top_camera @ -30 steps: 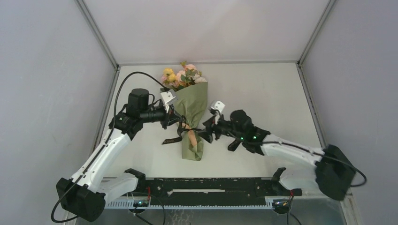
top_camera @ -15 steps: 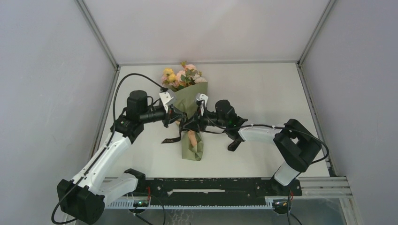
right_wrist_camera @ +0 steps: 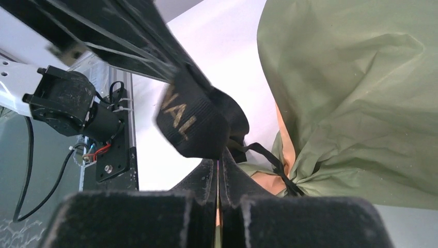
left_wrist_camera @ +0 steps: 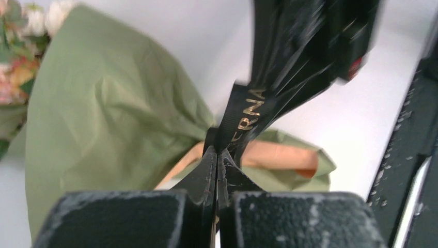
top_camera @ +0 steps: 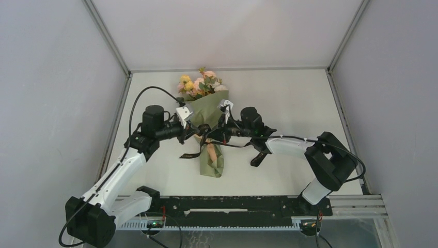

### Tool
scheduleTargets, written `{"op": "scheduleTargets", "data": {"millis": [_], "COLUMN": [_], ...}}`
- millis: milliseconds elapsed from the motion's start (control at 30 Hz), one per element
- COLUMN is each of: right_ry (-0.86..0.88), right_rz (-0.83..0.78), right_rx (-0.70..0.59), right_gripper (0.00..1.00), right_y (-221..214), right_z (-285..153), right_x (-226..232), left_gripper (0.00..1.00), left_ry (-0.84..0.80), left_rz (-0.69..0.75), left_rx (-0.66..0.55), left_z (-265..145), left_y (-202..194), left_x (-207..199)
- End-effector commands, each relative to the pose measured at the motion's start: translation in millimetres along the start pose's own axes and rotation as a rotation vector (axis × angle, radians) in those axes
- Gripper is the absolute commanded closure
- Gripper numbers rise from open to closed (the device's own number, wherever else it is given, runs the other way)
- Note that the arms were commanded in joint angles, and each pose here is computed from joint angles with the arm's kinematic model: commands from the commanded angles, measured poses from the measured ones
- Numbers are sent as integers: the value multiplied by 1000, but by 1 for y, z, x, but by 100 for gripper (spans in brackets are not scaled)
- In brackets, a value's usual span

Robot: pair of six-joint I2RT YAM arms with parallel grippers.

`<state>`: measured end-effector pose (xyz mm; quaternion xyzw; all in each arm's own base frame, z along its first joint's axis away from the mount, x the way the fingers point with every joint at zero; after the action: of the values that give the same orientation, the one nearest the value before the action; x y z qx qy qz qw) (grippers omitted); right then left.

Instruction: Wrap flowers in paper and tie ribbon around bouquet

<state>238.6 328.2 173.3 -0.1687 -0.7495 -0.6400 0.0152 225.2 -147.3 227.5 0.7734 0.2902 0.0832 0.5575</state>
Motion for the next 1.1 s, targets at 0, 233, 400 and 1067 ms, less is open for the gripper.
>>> {"op": "scheduleTargets", "data": {"millis": [0, 233, 400, 1067], "right_ry": [-31, -69, -53, -169], "right_rz": [-70, -71, -78, 168], "right_rx": [-39, 10, -31, -73], "right_gripper": [100, 95, 100, 100], "right_y": [32, 24, 32, 40], "right_z": [-10, -13, -10, -11], "right_x": [10, 11, 14, 11], "left_gripper": [100, 100, 100, 34], "left_ry": [136, 118, 30, 63], "left_rz": [118, 311, 278, 189], "left_rx": [117, 157, 259, -135], "left_z": [-3, -21, -24, 47], "left_y": [-39, -26, -49, -53], "left_x": [25, 20, 4, -12]}}
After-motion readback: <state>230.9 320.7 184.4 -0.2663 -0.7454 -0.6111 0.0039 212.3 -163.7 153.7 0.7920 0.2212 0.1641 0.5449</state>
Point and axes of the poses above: each gripper's point midway between its finger pads, its own z axis out along the fingers, its own x axis along the line the jaws close on, y = z × x, the point moved 6 cm from there along -z, back along the fingers, and after that the axes turned 10 degrees about -z, right-handed, at the moved point
